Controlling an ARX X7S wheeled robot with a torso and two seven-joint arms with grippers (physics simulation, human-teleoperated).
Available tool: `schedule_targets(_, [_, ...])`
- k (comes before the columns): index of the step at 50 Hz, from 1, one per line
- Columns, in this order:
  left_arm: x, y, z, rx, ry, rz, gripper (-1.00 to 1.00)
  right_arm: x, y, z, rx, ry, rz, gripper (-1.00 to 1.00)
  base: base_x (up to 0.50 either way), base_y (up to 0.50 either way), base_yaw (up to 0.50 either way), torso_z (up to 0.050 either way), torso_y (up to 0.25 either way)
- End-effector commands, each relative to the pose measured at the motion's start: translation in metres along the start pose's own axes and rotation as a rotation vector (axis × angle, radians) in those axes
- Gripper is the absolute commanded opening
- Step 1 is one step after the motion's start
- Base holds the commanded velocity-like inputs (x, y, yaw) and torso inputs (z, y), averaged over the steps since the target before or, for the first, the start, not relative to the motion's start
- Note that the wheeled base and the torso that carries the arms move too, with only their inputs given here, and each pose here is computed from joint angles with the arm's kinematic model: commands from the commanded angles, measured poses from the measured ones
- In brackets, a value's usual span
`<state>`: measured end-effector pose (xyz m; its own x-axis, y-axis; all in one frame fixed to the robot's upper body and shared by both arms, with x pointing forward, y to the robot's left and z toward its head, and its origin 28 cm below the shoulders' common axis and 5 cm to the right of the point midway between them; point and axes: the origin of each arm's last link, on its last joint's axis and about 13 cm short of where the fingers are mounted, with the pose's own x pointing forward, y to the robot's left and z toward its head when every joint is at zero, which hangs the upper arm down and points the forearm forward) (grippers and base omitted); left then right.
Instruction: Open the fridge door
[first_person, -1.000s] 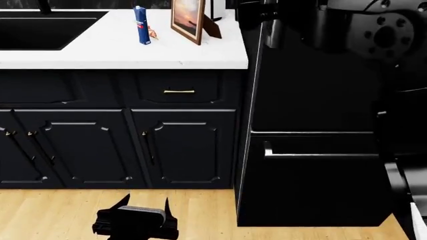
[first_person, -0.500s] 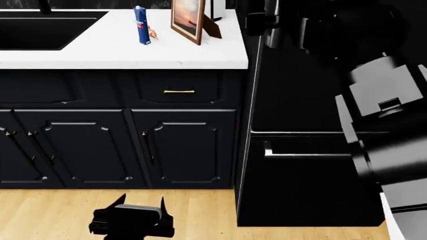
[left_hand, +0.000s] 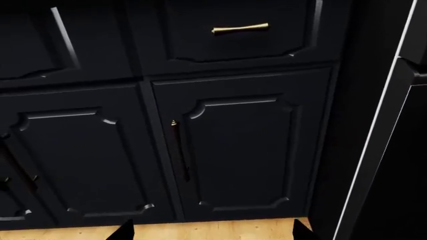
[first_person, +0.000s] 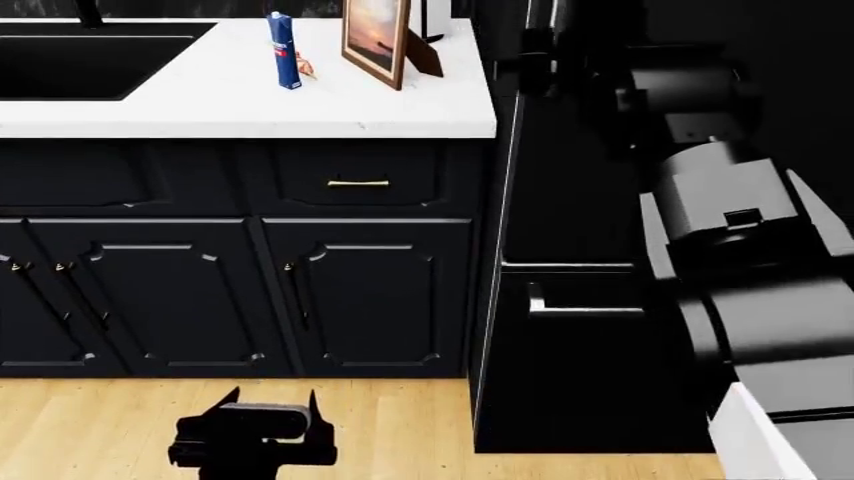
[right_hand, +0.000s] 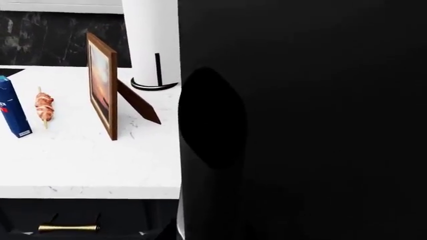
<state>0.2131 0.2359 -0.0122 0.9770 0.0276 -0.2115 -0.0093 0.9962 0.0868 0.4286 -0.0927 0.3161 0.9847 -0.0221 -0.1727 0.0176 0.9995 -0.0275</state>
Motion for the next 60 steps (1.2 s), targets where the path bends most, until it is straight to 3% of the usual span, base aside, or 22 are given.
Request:
schedule_targets(1, [-0.001,0.001,0.003,0.004,-0.006,0.003,1.00,0.001,-0.003,0.002,-0.020,-0.042,-0.009,-1.00,0.00,0.00,0.00,0.000,0.000])
schedule_targets(12, [-0.010,-0.004,0.007,0.017,-0.024,-0.026,1.00,-0.012,-0.012,0.019,-0.054,-0.054,0.036,-1.00,0.00,0.00,0.00,0.000,0.000])
schedule_targets(26, [-0.014,-0.013,0.007,0.028,-0.032,-0.084,1.00,-0.122,-0.013,0.014,-0.135,-0.113,0.147,-1.00,0.00,0.00,0.00,0.000,0.003])
schedule_targets(39, [-0.013,-0.016,0.008,0.035,-0.036,-0.105,1.00,-0.159,-0.025,0.015,-0.175,-0.121,0.171,-1.00,0.00,0.00,0.00,0.001,0.005])
schedule_targets(60, [-0.009,-0.024,0.005,0.058,-0.023,-0.139,1.00,-0.218,-0.056,0.003,-0.168,-0.162,0.091,-1.00,0.00,0.00,0.00,0.002,0.006])
